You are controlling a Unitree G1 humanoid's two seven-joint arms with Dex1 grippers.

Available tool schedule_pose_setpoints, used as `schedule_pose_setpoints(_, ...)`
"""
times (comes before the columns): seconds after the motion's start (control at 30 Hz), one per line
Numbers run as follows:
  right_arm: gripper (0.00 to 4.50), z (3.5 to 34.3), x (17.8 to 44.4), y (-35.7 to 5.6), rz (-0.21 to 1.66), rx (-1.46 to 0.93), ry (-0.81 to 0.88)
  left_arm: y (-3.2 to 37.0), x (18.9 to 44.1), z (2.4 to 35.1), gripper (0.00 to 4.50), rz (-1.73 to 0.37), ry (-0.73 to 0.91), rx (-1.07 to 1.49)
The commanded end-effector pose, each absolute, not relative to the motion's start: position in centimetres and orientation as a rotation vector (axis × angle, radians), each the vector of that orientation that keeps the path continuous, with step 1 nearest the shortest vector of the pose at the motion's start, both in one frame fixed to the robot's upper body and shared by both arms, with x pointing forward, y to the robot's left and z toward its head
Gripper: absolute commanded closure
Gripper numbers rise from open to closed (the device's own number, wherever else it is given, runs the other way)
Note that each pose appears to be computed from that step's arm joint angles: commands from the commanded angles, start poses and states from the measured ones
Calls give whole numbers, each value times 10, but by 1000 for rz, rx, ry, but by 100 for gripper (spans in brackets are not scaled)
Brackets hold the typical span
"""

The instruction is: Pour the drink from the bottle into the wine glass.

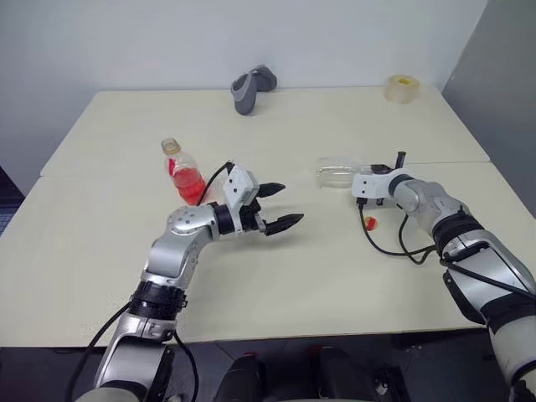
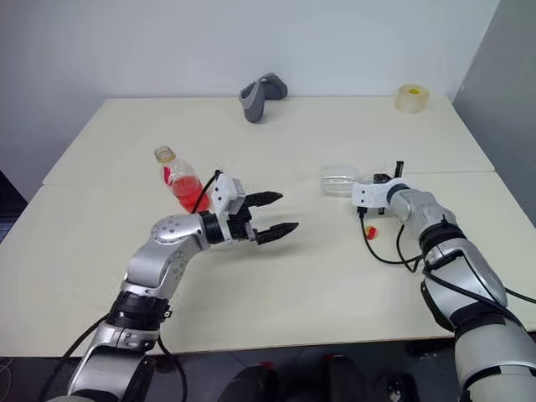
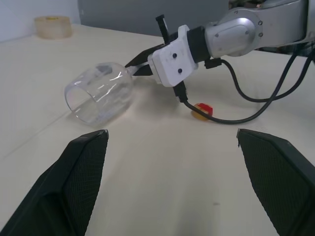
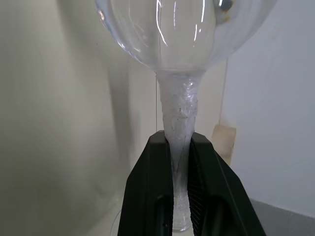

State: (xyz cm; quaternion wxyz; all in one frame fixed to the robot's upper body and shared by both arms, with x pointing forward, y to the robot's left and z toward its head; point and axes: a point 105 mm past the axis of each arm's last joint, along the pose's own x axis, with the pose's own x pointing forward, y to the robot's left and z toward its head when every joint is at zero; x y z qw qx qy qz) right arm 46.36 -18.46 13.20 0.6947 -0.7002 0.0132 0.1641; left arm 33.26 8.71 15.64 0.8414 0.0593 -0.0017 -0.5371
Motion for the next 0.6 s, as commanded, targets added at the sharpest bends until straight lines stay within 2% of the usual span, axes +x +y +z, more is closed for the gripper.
schedule_pose_setpoints(0.03, 440, 151, 465, -159, 383, -1482, -105, 93, 319, 175, 0, -1160, -38, 130)
schedule_pose_setpoints(0.13, 440, 164, 458, -110, 469, -1116, -244, 122, 317, 184, 0, -1041, -28, 91)
schedule_pose_setpoints(0.17, 440, 173, 454, -88, 499, -900, -284, 135, 314, 184, 0, -984, -20, 74)
schedule_pose_setpoints(0.3, 440, 190, 438, -40, 618, -375, -321, 164, 302, 175, 0, -846, 13, 73)
schedule_pose_setpoints(0.43, 440, 184, 425, -7, 693, -147, -289, 179, 288, 165, 0, -715, 31, 49)
schedule_pose_setpoints(0.6, 440, 161, 422, 9, 664, -38, -205, 172, 270, 151, 0, -669, 62, 17)
